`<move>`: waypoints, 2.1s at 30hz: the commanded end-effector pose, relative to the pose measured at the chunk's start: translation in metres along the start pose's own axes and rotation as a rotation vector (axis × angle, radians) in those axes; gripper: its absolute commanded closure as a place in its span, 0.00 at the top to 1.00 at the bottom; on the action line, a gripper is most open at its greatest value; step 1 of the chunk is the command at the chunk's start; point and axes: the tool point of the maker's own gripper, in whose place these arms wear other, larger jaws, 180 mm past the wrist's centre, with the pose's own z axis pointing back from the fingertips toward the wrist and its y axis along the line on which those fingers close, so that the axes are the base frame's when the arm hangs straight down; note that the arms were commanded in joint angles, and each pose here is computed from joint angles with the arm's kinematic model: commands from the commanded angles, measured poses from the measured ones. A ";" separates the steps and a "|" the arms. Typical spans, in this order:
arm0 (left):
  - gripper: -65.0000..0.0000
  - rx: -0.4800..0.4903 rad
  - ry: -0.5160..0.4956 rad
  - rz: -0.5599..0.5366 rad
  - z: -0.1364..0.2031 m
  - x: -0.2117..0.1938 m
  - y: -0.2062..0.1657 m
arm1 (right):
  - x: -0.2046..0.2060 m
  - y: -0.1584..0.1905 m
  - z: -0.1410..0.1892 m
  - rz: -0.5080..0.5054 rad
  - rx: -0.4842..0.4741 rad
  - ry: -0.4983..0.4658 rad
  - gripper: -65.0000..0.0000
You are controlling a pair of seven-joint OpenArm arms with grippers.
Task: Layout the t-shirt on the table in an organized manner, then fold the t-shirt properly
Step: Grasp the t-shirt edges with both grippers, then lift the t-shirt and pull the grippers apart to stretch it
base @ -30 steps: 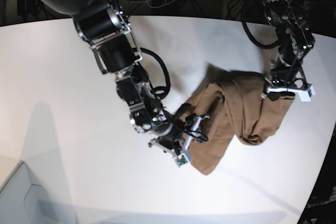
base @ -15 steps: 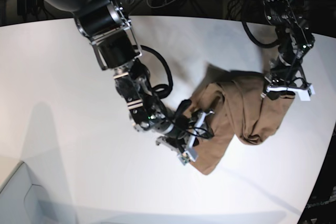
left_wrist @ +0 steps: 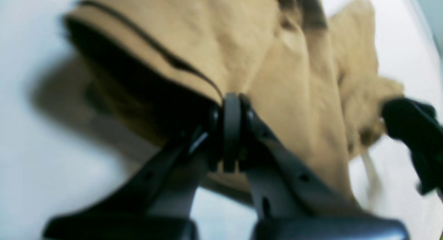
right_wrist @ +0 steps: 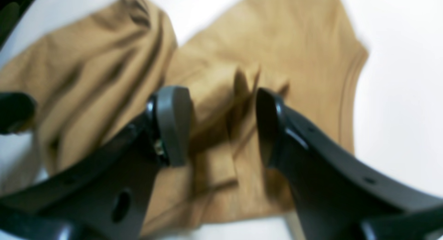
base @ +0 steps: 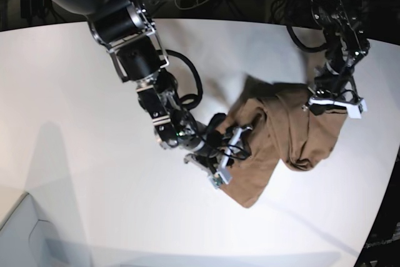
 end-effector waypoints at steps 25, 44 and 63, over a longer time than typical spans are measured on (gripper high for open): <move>0.00 0.012 -0.020 -0.045 0.025 0.001 0.010 | 0.054 0.038 0.000 -0.076 0.132 -0.144 0.00; 0.00 -0.061 -0.296 -0.034 0.043 0.109 -0.017 | 0.082 -0.104 0.182 -0.084 -0.255 -0.388 0.00; 0.00 -0.106 -0.076 0.038 0.057 0.053 -0.009 | -0.032 -0.170 0.224 -0.322 -0.459 -0.268 0.00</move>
